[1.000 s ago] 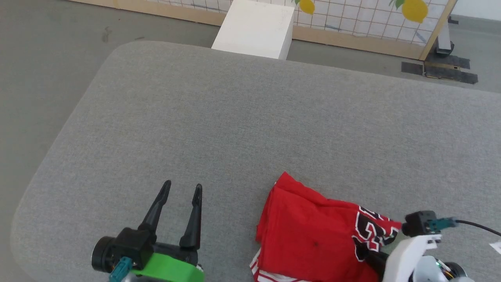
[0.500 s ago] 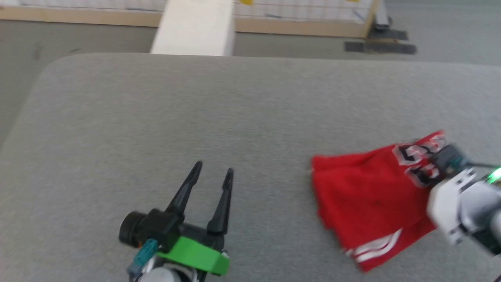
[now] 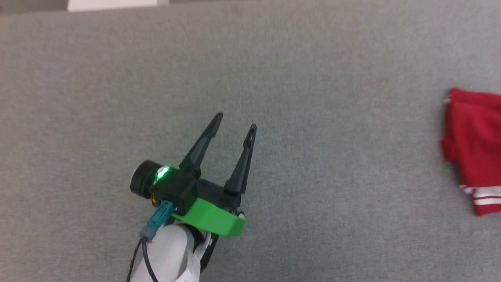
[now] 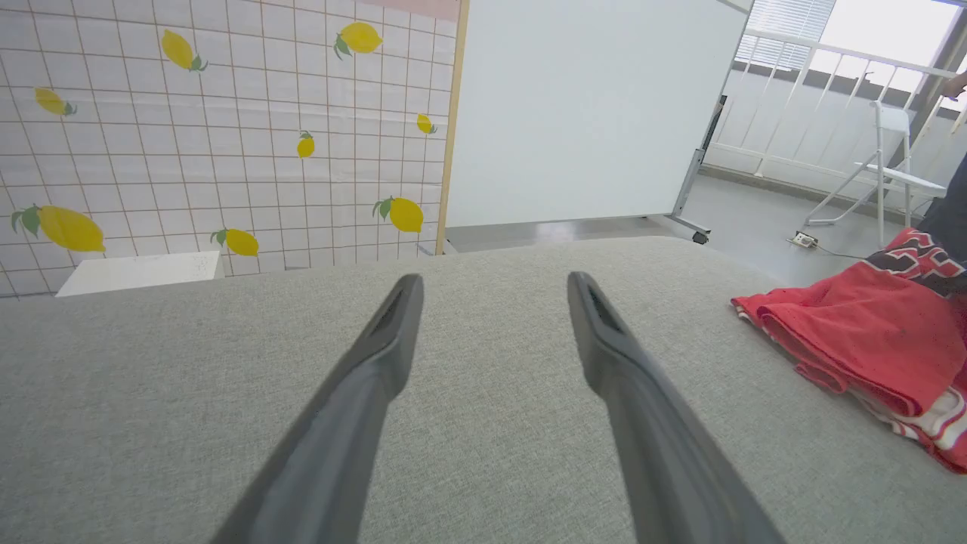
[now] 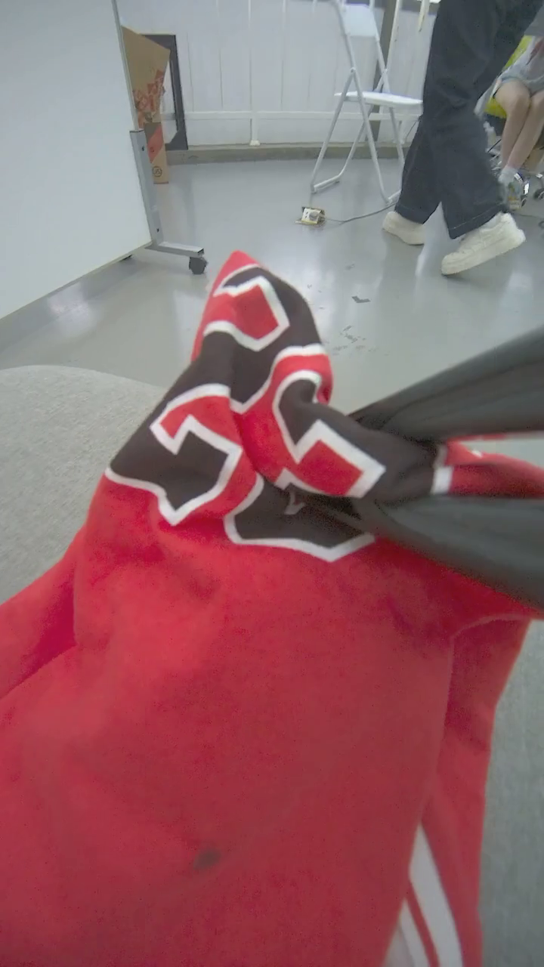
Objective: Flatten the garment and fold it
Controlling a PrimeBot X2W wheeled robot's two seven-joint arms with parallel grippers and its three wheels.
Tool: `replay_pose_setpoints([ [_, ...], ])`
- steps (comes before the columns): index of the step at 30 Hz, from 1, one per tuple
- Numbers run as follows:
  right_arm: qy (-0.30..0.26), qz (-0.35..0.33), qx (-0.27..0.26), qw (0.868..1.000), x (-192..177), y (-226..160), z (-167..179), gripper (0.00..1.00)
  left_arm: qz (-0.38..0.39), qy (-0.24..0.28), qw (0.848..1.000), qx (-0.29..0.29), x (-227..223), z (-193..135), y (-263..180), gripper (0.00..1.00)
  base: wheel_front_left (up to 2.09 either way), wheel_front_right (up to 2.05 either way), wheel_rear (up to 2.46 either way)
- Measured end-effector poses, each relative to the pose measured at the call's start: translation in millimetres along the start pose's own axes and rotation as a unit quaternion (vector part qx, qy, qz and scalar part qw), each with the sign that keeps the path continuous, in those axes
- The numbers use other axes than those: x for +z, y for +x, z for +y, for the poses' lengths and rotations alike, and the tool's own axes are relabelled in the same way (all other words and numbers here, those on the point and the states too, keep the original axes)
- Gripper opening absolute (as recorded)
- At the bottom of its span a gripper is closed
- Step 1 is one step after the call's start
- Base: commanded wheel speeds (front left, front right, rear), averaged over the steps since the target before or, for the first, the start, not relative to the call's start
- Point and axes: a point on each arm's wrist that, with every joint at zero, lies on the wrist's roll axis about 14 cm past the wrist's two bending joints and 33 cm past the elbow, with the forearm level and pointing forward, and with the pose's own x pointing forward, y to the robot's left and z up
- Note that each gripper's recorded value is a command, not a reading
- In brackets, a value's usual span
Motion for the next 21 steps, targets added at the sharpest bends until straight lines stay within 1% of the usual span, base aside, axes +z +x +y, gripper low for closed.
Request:
replay_pose_setpoints([
  [6,-0.009,0.028,-0.044,0.999,-29,22,-32,0.0,0.033,-0.016,0.999,0.009,-35,15,7,1.0,0.0,0.0,0.0],
  [9,-0.01,0.047,-0.051,0.998,-40,33,-35,0.0,0.043,-0.021,0.999,0.015,-48,24,9,1.0,0.0,0.0,0.0],
  [11,0.0,0.063,-0.054,0.997,-49,41,-33,0.0,0.049,-0.023,0.998,0.021,-55,30,10,1.0,0.0,0.0,0.0],
  [12,0.003,0.066,-0.054,0.996,-50,44,-32,0.44,0.051,-0.023,0.998,0.025,-57,32,9,1.0,0.0,0.0,0.0],
  [13,0.006,0.068,-0.054,0.996,-51,47,-30,1.0,0.053,-0.023,0.998,0.028,-59,35,9,1.0,0.0,0.0,0.0],
  [17,0.015,0.053,-0.056,0.997,-40,58,-24,1.0,0.058,-0.019,0.997,0.041,-60,44,4,1.0,0.0,0.0,0.0],
  [21,0.023,0.029,-0.064,0.997,-24,57,-27,1.0,0.049,-0.011,0.998,0.049,-49,47,0,1.0,0.0,0.0,0.0],
])
